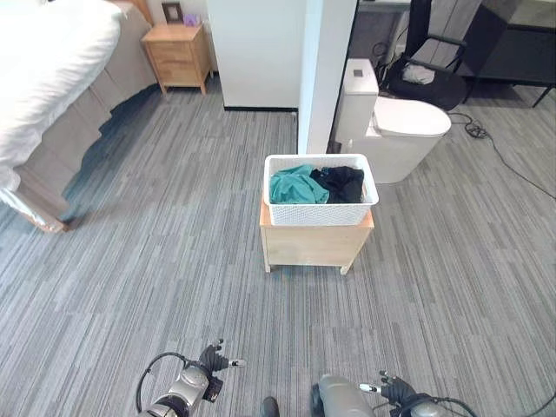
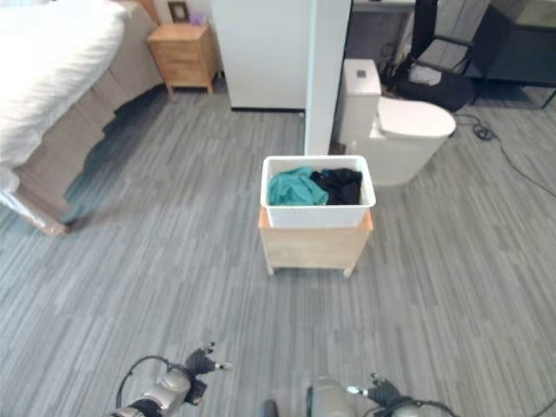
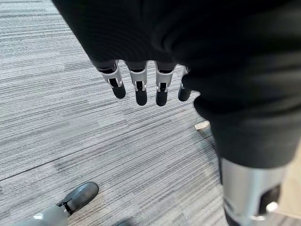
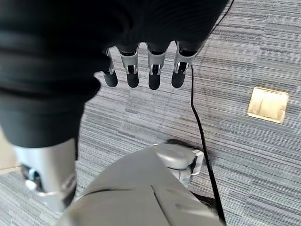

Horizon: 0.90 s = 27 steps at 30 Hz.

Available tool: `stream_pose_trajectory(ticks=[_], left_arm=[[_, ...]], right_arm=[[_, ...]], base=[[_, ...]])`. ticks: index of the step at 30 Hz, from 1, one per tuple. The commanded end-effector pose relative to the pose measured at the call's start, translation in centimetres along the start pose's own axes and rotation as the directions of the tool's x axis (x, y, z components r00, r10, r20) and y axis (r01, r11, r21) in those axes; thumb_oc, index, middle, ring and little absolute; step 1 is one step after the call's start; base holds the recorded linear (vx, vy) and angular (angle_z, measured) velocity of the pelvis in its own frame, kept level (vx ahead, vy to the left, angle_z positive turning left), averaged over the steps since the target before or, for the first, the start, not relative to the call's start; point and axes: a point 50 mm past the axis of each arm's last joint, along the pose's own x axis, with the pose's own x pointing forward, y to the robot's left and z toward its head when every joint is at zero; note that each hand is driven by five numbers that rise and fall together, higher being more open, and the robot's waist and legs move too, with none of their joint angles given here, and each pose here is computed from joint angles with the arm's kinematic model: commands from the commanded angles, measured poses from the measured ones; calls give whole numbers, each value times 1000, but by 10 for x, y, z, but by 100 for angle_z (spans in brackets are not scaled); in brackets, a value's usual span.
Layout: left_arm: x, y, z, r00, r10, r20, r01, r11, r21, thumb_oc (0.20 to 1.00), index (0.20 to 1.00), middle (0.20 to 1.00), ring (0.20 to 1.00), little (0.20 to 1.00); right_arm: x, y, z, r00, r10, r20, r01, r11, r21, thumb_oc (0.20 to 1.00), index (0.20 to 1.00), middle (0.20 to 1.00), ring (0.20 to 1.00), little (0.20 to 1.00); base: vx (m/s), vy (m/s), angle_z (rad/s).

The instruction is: Grab the laundry basket,head to the washer,open it,put in the laundry and shut it.

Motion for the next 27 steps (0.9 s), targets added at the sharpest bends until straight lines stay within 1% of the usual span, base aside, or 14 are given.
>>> stream_pose_trajectory(ticks=[1,3,8,13,16,17,19,22,25,27], left_arm=[[2,7,13,998,26,52,-26,1000,0,1000,1000,1000,1000,1000],[3,5,15,998,25,51,-24,1000,-12,1000,1000,1000,1000,1000],[1,3,-3,1000,17,-14,-17,1000,-1,1000,1000,1000,1000,1000],[-2,10,-17,998,35,-59,-36,999,-5,1000,1000,1000,1000,1000],[1,23,0,997,74,-5,-74,997,-10,1000,1000,1000,1000,1000],[1,23,0,997,75,-4,-75,997,-10,1000,1000,1000,1000,1000],[3,32,20,993,104,53,-104,995,1,1000,1000,1000,1000,1000],[4,33,22,992,109,59,-109,994,7,1000,1000,1000,1000,1000],[3,34,18,992,116,50,-118,993,23,1000,1000,1000,1000,1000],[1,33,7,993,115,20,-116,993,28,1000,1000,1000,1000,1000]], right_arm=[[0,-10,5,999,-31,31,31,1000,-1,1000,1000,1000,1000,1000],[0,-10,3,999,-31,22,31,1000,-2,1000,1000,1000,1000,1000],[-5,-9,-17,999,-21,-29,21,1000,15,1000,1000,1000,1000,1000],[-9,-17,-22,999,-18,-29,16,998,-55,1000,1000,1000,1000,1000],[-10,-27,-13,999,-39,16,40,996,-74,1000,1000,1000,1000,1000],[-10,-27,-13,999,-39,16,40,996,-74,1000,1000,1000,1000,1000],[-11,-38,-5,997,-61,38,65,989,-134,1000,1000,1000,1000,1000],[-12,-43,-9,997,-80,22,83,985,-153,1000,1000,1000,1000,1000],[-14,-42,-8,997,-68,45,75,979,-189,1000,1000,1000,1000,1000],[-13,-37,0,997,-32,68,49,964,-261,1000,1000,1000,1000,1000]], base=[[296,-133,-3],[304,-140,31],[295,-184,59],[279,-264,26],[82,-213,24],[54,-155,24],[156,-133,11],[229,20,33],[277,122,-23],[275,202,-61]])
